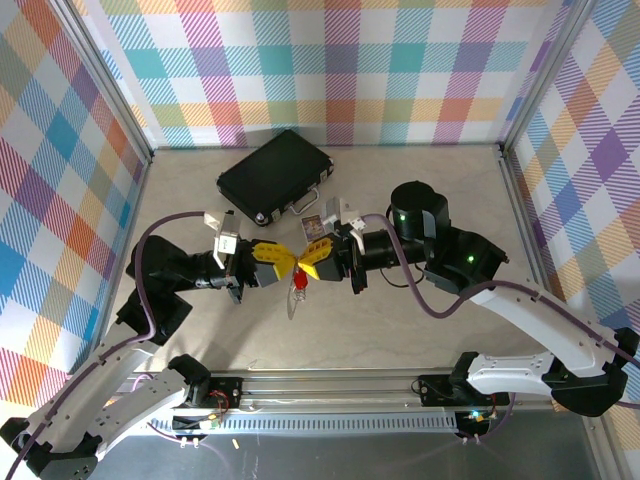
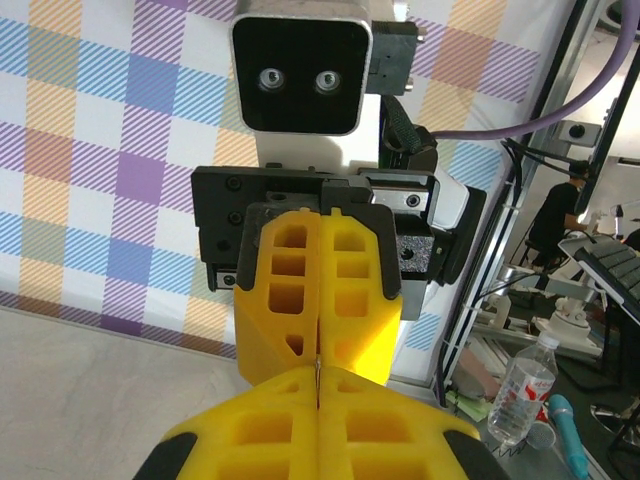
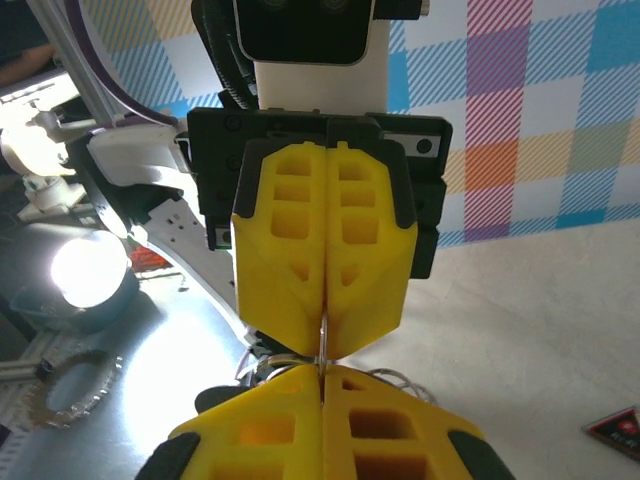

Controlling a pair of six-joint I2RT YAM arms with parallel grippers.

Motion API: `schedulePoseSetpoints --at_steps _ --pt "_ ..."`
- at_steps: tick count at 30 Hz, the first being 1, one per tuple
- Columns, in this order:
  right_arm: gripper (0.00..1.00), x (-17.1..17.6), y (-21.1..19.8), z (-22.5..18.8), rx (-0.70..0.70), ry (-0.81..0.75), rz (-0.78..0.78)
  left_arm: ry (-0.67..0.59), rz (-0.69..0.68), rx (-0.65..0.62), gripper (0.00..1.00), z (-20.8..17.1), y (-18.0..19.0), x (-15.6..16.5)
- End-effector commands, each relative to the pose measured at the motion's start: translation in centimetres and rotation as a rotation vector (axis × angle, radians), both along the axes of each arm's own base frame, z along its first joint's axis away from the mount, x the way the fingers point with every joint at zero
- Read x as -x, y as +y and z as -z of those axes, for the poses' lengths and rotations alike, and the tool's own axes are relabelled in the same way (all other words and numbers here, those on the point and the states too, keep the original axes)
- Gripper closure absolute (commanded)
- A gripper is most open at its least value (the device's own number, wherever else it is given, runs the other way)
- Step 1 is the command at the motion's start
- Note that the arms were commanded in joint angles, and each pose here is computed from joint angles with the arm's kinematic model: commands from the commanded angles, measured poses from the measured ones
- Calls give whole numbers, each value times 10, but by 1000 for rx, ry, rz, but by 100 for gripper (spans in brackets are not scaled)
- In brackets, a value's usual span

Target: Put the keys on the keyring

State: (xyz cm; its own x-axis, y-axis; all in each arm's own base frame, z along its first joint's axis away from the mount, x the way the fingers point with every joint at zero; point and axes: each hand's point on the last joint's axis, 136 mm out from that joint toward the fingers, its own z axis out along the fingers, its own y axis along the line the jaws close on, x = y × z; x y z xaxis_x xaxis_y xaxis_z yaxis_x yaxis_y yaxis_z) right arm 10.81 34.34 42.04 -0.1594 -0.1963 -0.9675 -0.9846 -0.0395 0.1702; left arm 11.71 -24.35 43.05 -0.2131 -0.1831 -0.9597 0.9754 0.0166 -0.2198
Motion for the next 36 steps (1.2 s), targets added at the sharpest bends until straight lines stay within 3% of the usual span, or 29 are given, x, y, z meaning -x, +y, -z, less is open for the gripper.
schedulePoseSetpoints --at_steps 1,4,8,11,18,24,36 --pt "100 1 0 -8 -5 -10 -3 -46 7 35 100 -9 3 8" --pt "100 0 -3 -5 38 -23 6 -33 -14 -5 100 -2 2 4" --pt "100 -2 -11 2 124 -89 16 -38 -60 -107 84 10 1 -3" --pt "100 -2 -17 7 192 -123 13 -34 -80 -184 79 18 1 -8" --pt "100 -6 -25 24 346 -196 5 -12 -60 -335 78 34 0 -8" --pt "100 -8 -23 33 431 -238 -9 -4 -32 -359 77 32 -2 -7" --pt "100 -5 -12 32 431 -249 -39 20 20 -391 74 44 -7 -5"
